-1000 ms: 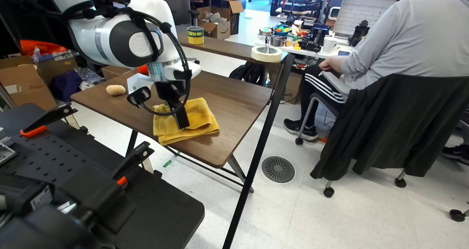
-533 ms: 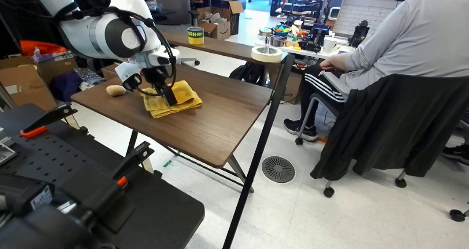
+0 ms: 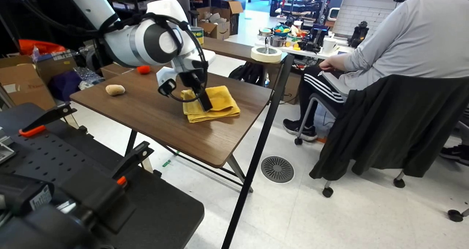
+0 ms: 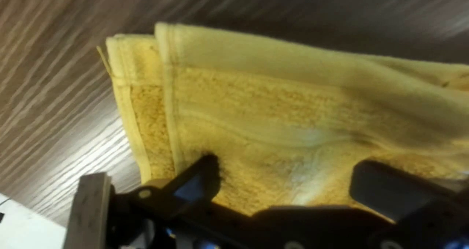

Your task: Move the round object to the left and use the towel to wipe the table

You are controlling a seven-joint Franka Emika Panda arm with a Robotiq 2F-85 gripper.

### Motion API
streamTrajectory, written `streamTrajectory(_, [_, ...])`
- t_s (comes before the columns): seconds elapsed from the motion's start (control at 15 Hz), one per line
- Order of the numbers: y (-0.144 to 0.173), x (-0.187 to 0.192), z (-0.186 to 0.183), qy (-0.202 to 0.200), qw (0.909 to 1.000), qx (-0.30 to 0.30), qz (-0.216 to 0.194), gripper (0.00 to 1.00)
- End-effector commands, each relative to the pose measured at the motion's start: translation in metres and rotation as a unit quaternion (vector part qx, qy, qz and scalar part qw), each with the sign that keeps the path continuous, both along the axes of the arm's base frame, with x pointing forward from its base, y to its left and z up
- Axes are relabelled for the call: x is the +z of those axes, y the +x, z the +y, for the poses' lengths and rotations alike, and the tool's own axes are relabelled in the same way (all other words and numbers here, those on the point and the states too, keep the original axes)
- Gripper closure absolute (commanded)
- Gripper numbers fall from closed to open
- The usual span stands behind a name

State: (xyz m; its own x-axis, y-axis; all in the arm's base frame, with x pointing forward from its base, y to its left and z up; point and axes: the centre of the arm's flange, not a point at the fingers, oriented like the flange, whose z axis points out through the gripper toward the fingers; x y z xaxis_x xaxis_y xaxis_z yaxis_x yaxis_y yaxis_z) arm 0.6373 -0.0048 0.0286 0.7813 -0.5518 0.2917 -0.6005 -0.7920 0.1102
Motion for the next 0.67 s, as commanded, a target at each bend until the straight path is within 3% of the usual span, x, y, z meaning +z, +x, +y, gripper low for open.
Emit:
streamTrajectory(0.0, [0.012, -0.008, -0.043, 0.001, 0.9982, -0.06, -0.01, 0.0])
streamTrajectory(0.2, [0.016, -0.019, -0.017, 0.012, 0.9992, -0.037, -0.002, 0.0])
streamTrajectory(0.6, [0.058, -0.006, 0.107, 0.018, 0.9979, 0.048, -0.04, 0.0])
